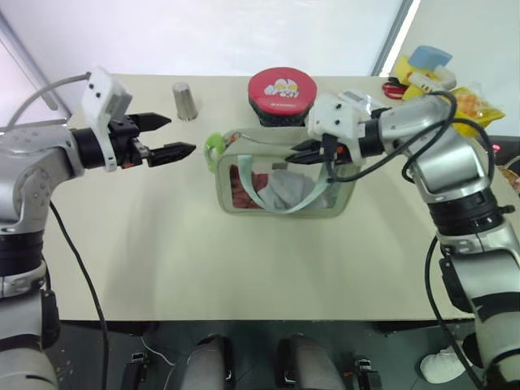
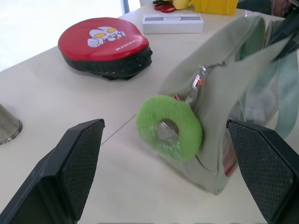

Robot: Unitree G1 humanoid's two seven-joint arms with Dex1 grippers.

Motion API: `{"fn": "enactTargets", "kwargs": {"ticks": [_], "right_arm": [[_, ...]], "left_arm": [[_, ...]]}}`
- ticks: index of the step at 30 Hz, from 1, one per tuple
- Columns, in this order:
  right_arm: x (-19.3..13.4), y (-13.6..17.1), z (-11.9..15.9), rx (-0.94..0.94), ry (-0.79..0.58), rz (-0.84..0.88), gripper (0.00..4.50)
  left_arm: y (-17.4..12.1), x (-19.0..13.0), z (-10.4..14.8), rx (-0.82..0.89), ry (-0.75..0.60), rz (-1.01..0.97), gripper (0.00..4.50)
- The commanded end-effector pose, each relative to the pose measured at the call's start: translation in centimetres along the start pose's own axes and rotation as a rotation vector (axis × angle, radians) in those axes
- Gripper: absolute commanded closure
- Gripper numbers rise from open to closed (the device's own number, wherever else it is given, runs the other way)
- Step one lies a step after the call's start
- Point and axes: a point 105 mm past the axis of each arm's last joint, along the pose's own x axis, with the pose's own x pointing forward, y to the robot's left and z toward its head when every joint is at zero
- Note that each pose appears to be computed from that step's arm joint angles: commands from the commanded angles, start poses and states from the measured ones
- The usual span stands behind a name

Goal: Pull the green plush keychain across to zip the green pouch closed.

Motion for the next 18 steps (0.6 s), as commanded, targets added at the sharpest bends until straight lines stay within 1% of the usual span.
{"fn": "enactTargets", "kwargs": {"ticks": [1, 3, 4, 6, 7, 8, 9, 13, 16, 18], "right_arm": [[-0.8, 0.8, 1.3, 0.023, -0.030, 0.011, 4.46], [-0.7, 1.5, 1.3, 0.043, -0.031, 0.028, 4.46], [-0.7, 1.8, 1.3, 0.057, -0.035, 0.039, 4.13], [-1.0, 2.3, 1.7, 0.094, -0.054, 0.050, 3.32], [-1.1, 2.4, 1.9, 0.108, -0.061, 0.048, 3.00], [-1.3, 2.3, 2.0, 0.124, -0.066, 0.038, 2.43], [-2.2, 1.7, 2.2, 0.129, -0.066, 0.010, 1.97], [-6.6, -0.2, 2.4, 0.113, -0.036, -0.106, 1.97], [-8.3, -0.1, 0.8, 0.103, 0.036, -0.138, 1.97], [-8.7, 0.3, -0.5, 0.105, 0.074, -0.136, 1.97]], "left_arm": [[0.2, -0.7, 1.2, 0.043, -0.036, 0.028, 0.00], [0.2, -0.6, 1.1, 0.042, -0.035, 0.027, 0.00], [0.3, -0.6, 1.1, 0.041, -0.035, 0.027, 0.00], [0.3, -0.6, 1.1, 0.040, -0.034, 0.024, 0.00], [0.3, -0.6, 1.1, 0.040, -0.034, 0.022, 0.00], [0.3, -0.6, 1.1, 0.040, -0.033, 0.021, 0.00], [0.4, -0.6, 1.1, 0.037, -0.033, 0.021, 0.00], [1.1, -0.8, 0.6, 0.025, -0.025, 0.034, 0.00], [1.6, -0.7, 0.3, 0.020, -0.024, 0.044, 0.00], [1.8, -0.4, 0.1, 0.020, -0.024, 0.043, 0.00]]}}
